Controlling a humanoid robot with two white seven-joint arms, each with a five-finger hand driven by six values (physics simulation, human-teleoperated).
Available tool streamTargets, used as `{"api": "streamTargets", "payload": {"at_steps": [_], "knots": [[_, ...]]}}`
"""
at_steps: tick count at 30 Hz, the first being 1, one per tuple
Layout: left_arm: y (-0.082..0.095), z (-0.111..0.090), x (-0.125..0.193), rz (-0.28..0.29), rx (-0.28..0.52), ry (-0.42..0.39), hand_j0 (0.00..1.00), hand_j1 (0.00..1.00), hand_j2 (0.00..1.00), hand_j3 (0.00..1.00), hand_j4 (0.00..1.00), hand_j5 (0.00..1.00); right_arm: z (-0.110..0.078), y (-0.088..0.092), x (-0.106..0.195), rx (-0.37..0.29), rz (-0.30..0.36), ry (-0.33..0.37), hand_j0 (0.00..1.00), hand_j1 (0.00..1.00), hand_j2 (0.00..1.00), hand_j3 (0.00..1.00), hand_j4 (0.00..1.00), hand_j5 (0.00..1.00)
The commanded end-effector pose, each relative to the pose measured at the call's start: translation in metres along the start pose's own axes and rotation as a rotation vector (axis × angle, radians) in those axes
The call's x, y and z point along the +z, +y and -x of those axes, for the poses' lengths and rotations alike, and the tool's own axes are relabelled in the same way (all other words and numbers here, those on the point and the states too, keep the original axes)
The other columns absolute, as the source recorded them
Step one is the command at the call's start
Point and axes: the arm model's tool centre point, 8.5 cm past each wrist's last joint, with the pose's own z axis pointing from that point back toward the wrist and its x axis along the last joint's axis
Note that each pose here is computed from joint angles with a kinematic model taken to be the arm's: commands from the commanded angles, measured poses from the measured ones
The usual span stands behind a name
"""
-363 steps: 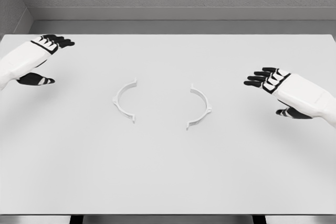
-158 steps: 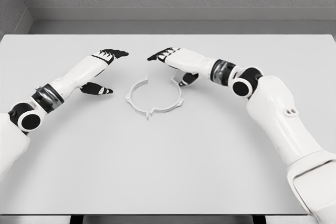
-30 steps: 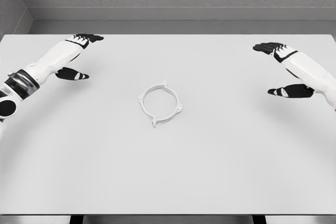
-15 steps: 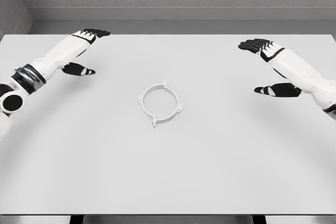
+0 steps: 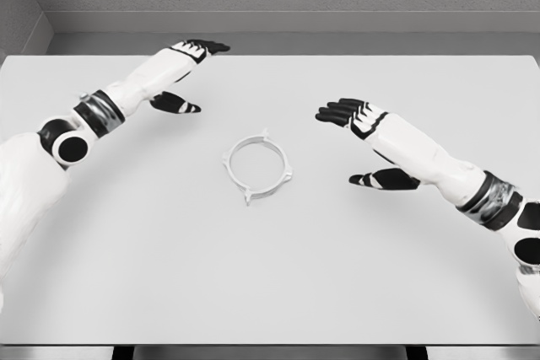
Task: Assemble PVC drainage pipe clamps
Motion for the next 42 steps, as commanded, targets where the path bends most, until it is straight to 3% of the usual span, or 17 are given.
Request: {"api": "streamTargets", "payload": {"at_steps": [1, 3, 6, 11, 12, 15, 16, 19, 20, 24, 32, 42], "knots": [[-0.002, -0.001, -0.002, -0.003, 0.01, -0.003, 1.0, 1.0, 1.0, 1.0, 1.0, 1.0, -0.01, 0.006, -0.011, -0.027, 0.03, -0.034, 1.0, 1.0, 1.0, 1.0, 1.0, 1.0], [0.008, 0.001, -0.002, -0.011, -0.006, -0.001, 1.0, 1.0, 1.0, 1.0, 1.0, 1.0, -0.017, 0.02, -0.021, -0.05, -0.007, -0.066, 1.0, 1.0, 1.0, 1.0, 1.0, 1.0], [0.018, 0.012, 0.009, -0.012, -0.029, 0.026, 1.0, 1.0, 1.0, 1.0, 1.0, 1.0, -0.033, 0.038, -0.044, -0.076, 0.008, -0.111, 1.0, 1.0, 1.0, 1.0, 1.0, 1.0], [0.033, 0.03, 0.03, -0.006, -0.063, 0.075, 1.0, 1.0, 1.0, 1.0, 1.0, 1.0, -0.035, 0.041, -0.048, -0.093, 0.023, -0.119, 1.0, 1.0, 1.0, 1.0, 1.0, 1.0], [0.034, 0.031, 0.03, -0.006, -0.065, 0.077, 1.0, 1.0, 1.0, 1.0, 1.0, 1.0, -0.042, 0.045, -0.056, -0.123, 0.057, -0.132, 1.0, 1.0, 1.0, 1.0, 1.0, 1.0], [0.037, 0.034, 0.034, -0.004, -0.073, 0.085, 1.0, 1.0, 1.0, 1.0, 1.0, 1.0, -0.049, 0.053, -0.07, -0.077, 0.018, -0.144, 1.0, 1.0, 1.0, 1.0, 1.0, 1.0], [0.038, 0.038, 0.038, -0.002, -0.075, 0.096, 1.0, 1.0, 1.0, 1.0, 1.0, 1.0, -0.051, 0.06, -0.08, 0.035, -0.05, -0.126, 1.0, 1.0, 1.0, 1.0, 1.0, 1.0], [0.042, 0.043, 0.04, -0.006, -0.076, 0.114, 1.0, 1.0, 1.0, 1.0, 1.0, 1.0, -0.056, 0.058, -0.093, 0.096, -0.082, -0.153, 1.0, 1.0, 1.0, 1.0, 1.0, 1.0], [0.045, 0.048, 0.044, -0.004, -0.081, 0.129, 1.0, 1.0, 1.0, 1.0, 1.0, 1.0, -0.062, 0.062, -0.103, 0.153, -0.122, -0.171, 1.0, 1.0, 1.0, 1.0, 1.0, 1.0], [0.051, 0.06, 0.055, -0.001, -0.087, 0.169, 1.0, 1.0, 1.0, 1.0, 1.0, 1.0, -0.071, 0.079, -0.114, 0.196, -0.182, -0.191, 1.0, 1.0, 1.0, 1.0, 1.0, 1.0], [0.052, 0.062, 0.058, 0.001, -0.09, 0.174, 1.0, 1.0, 1.0, 1.0, 1.0, 1.0, -0.08, 0.097, -0.13, 0.194, -0.236, -0.237, 1.0, 1.0, 1.0, 1.0, 1.0, 1.0], [0.051, 0.062, 0.058, 0.003, -0.09, 0.174, 1.0, 1.0, 1.0, 1.0, 1.0, 1.0, -0.057, 0.116, -0.134, 0.161, -0.293, -0.182, 1.0, 1.0, 1.0, 1.0, 1.0, 1.0]]}}
